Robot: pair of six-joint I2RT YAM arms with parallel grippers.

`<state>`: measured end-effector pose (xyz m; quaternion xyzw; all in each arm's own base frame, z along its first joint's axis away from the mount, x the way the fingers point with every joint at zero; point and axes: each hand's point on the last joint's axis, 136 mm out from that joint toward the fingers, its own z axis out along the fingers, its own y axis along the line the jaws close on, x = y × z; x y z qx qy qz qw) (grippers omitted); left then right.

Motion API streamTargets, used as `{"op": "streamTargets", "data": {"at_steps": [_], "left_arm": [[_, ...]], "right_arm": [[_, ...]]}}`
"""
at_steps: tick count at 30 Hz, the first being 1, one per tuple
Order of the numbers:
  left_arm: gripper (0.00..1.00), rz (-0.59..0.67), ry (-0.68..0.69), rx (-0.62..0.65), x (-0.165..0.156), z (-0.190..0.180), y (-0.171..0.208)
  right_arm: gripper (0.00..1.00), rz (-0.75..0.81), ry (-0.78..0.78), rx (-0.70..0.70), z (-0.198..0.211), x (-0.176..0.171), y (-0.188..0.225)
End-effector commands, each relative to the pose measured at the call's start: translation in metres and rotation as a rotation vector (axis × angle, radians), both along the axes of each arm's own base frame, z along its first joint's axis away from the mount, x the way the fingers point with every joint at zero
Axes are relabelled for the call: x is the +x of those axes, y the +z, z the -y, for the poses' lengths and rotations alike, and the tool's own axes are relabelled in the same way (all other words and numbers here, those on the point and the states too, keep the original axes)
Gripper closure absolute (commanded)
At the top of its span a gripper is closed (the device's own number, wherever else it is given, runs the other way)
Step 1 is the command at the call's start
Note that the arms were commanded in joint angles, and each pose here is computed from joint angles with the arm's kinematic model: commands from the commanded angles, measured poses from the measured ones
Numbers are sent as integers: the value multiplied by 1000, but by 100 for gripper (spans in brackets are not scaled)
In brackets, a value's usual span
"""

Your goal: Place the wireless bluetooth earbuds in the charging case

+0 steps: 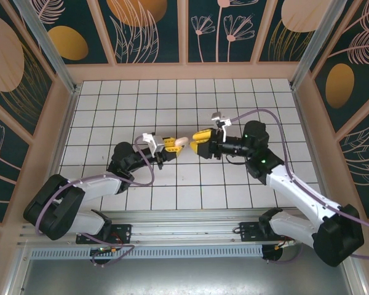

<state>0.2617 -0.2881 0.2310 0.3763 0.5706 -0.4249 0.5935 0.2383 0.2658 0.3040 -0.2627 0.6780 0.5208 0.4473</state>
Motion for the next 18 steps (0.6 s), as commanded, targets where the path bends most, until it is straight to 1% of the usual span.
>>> {"op": "streamTargets", "data": {"at_steps": [1,2,4,7,8,14,18], "left_arm": [[88,-149,45,-13,19,4,1],[88,-216,66,-11,26,4,-2],[89,-336,97,-6,37,6,-7],[89,-537,158,1,49,6,-23],[89,-599,181,5,52,5,-30],[89,-911,220,33,57,12,-64],[89,-1019,256,88,67,17,-81]], "right_arm": [[51,-194,-361,-65,41,50,-36],[51,-248,-436,-100,52,57,-49],[51,-320,-537,-155,68,65,-68],[51,-372,-623,-196,83,70,-80],[51,-384,-637,-211,86,71,-83],[51,-452,-667,-285,92,71,-102],[51,-503,-659,-289,89,71,-116]]}}
